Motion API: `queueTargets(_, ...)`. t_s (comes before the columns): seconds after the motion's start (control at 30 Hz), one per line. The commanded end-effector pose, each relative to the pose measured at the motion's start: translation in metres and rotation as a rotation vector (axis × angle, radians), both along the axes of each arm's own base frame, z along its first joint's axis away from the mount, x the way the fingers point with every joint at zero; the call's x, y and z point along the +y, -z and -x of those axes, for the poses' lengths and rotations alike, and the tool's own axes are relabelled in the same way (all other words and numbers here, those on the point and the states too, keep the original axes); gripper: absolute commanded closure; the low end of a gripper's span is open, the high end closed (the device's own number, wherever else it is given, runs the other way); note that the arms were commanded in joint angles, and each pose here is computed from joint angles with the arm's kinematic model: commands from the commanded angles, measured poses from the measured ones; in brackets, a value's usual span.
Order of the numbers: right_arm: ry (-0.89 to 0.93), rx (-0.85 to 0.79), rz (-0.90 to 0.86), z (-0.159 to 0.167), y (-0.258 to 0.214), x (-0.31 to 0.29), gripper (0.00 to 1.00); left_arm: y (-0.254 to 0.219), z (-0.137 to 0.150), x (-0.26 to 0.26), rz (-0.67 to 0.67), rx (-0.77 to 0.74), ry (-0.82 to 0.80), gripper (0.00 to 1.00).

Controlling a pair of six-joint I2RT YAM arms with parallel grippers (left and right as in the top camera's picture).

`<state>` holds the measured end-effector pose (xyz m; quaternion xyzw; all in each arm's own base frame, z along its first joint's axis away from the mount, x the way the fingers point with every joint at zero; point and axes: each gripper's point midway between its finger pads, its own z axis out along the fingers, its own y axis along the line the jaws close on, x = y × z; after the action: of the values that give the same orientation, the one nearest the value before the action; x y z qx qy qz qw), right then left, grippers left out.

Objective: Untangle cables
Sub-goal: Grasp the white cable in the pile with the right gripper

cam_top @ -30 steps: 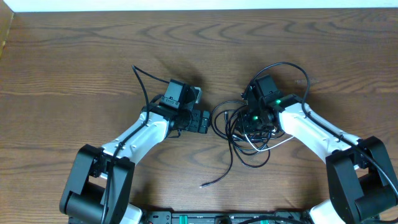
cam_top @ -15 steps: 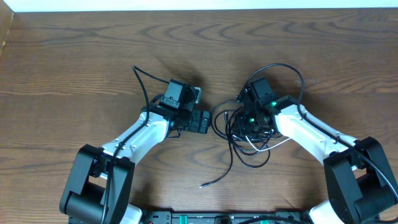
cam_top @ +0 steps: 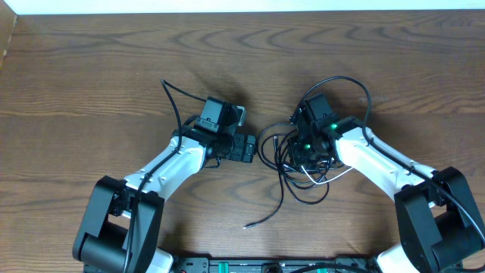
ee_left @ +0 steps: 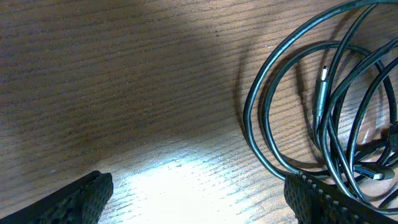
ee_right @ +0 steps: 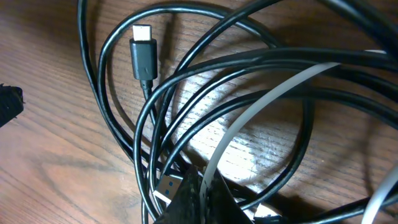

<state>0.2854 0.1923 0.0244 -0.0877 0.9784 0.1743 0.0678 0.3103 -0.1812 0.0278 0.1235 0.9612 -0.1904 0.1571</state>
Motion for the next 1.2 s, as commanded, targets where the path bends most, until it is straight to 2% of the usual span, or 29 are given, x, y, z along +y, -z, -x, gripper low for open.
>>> queueTargets(0.0, -0.007, 0.000, 0.008, 0.000, 0.002, 0.001, 0.99, 0.006, 0.003, 0.002, -0.016, 0.013, 0.001, 0.07)
queueTargets(0.5, -0.011, 0.017, 0.018, 0.004, 0.003, -0.002, 0.99, 0.006, 0.003, 0.002, -0.016, 0.012, 0.000, 0.07)
queueTargets(0.63, -0.074, 0.001, 0.002, 0.009, -0.005, 0.001, 0.99, 0.006, 0.003, 0.002, -0.016, 0.013, 0.000, 0.07)
queueTargets(0.87, -0.115, -0.104, -0.049, 0.010, -0.048, 0.003, 0.99, 0.006, 0.003, 0.002, -0.016, 0.012, 0.000, 0.07)
queueTargets(1.17, -0.116, -0.349, -0.135, 0.016, -0.135, -0.006, 0.99, 0.006, 0.003, 0.002, -0.016, 0.012, 0.001, 0.07)
